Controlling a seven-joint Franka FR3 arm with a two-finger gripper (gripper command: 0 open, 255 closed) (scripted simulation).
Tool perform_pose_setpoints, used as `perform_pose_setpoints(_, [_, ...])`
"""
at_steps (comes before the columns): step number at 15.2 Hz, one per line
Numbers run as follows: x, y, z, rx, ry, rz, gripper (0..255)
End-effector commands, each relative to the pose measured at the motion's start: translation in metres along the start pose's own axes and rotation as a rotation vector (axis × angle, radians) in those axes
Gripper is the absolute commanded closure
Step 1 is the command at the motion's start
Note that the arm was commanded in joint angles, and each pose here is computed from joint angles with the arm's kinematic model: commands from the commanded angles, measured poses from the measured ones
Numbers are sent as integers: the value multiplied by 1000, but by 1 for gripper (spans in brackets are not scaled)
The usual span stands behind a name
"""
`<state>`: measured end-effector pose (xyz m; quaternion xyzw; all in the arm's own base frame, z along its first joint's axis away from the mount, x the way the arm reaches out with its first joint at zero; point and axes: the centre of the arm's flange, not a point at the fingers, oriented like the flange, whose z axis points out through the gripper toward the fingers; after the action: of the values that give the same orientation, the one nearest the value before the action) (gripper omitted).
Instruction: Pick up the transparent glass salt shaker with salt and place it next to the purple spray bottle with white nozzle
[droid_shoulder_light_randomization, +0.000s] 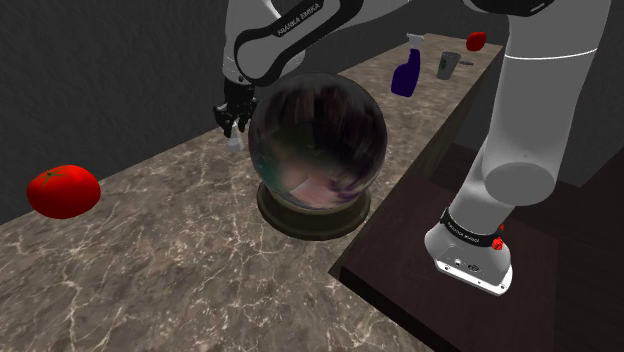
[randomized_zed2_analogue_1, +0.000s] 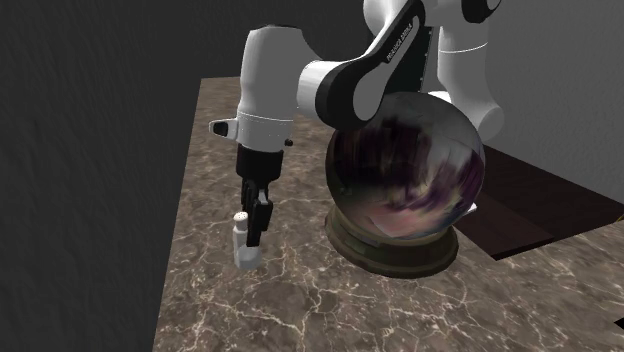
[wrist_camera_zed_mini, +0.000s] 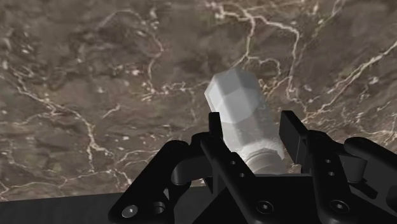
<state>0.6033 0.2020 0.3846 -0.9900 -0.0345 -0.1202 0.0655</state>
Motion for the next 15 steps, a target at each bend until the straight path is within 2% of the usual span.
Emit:
perform_pose_setpoints(1, [1,-1,-5,0,-1,0,255])
perform_pose_setpoints(15, [19,-10,-76,0,-1,0,255])
